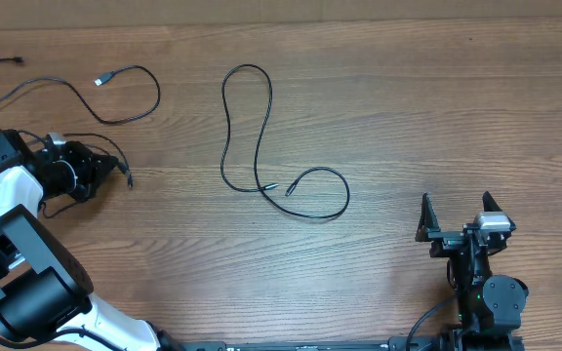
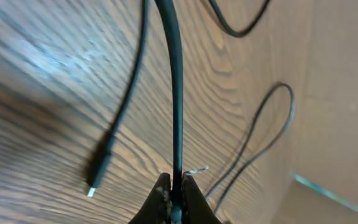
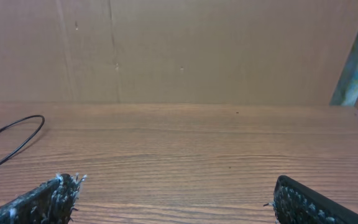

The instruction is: Untangle cables

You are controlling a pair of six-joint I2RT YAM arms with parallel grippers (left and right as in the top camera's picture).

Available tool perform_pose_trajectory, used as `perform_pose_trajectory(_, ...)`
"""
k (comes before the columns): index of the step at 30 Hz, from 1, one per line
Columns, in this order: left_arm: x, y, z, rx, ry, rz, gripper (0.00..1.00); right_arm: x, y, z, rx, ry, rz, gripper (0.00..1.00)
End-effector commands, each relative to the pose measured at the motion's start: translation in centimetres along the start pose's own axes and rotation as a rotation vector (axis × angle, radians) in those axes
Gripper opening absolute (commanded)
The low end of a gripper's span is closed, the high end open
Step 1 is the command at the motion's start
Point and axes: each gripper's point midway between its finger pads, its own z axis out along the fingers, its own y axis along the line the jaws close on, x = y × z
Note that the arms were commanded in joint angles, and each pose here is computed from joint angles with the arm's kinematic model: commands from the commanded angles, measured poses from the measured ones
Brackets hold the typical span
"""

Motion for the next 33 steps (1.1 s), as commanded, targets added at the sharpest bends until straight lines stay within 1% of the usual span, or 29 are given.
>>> perform_pose_trajectory(1,-0.2,-1.0,-0.2,0.055,0.016,-0.005,0.07,0.2,0.0,0.0,-0.001,-0.005,0.003,1.0)
perform_pose_trajectory(2,-0.3,-0.8,-0.2,0.045,0.011,-0.005,0.21,0.2,0.0,0.0,-0.001,-0.005,0.003,1.0)
perform_pose_trajectory(3,-0.4,-0.6,-0.1,0.033,0.005,0.001,0.57,0.2,0.0,0.0,-0.001,-0.005,0.003,1.0)
perform_pose_trajectory(4,-0.5,-0.3,-0.1,0.019,-0.002,0.01,0.77,0.2,0.0,0.0,-0.001,-0.005,0.003,1.0)
perform_pose_trajectory(6,-0.7,0.0,-0.1,-0.003,-0.013,0.047,1.0,0.2,0.0,0.0,-0.001,-0.005,0.003,1.0)
perform_pose_trajectory(10,-1.0,0.3,-0.2,-0.016,-0.024,0.093,1.0,0.2,0.0,0.0,-0.001,-0.005,0.003,1.0)
perform_pose_trajectory(13,-1.0,-0.2,-0.5,0.018,-0.018,0.092,0.97,0.2,0.0,0.0,-0.001,-0.005,0.003,1.0)
perform_pose_trajectory(16,-1.4,-1.9,-1.2,0.093,-0.012,0.106,0.89,0.2,0.0,0.0,-0.001,-0.005,0.003,1.0)
perform_pose_trajectory(19,-2.1,-3.5,-2.3,0.143,-0.017,0.117,0.88,0.2,0.0,0.0,-0.001,-0.005,0.003,1.0)
perform_pose_trajectory(22,-3.3,-4.4,-3.9,0.128,-0.042,0.111,0.88,0.2,0.0,0.0,-0.001,-0.005,0.003,1.0)
perform_pose_trajectory(23,-3.7,-4.4,-4.5,0.106,-0.055,0.106,0.92,0.2,0.0,0.0,-0.001,-0.005,0.003,1.0)
perform_pose_trajectory(24,-4.4,-4.0,-5.3,0.05,-0.078,0.091,1.0,0.2,0.0,0.0,-0.001,-0.005,0.003,1.0)
perform_pose_trajectory(27,-5.6,-2.7,-7.3,-0.112,-0.137,0.061,0.99,0.2,0.0,0.0,-0.001,-0.005,0.003,1.0)
perform_pose_trajectory(30,-6.8,-1.3,-10.5,-0.32,-0.221,0.038,1.0,0.2,0.0,0.0,-0.001,-0.005,0.003,1.0)
perform_pose_trajectory(31,-7.1,-0.9,-11.7,-0.38,-0.251,0.01,1.0,0.2,0.0,0.0,-0.001,-0.005,0.003,1.0)
perform_pose_trajectory(33,-7.2,-0.3,-13.1,-0.448,-0.288,-0.066,1.0,0.2,0.0,0.0,-0.001,-0.005,0.003,1.0)
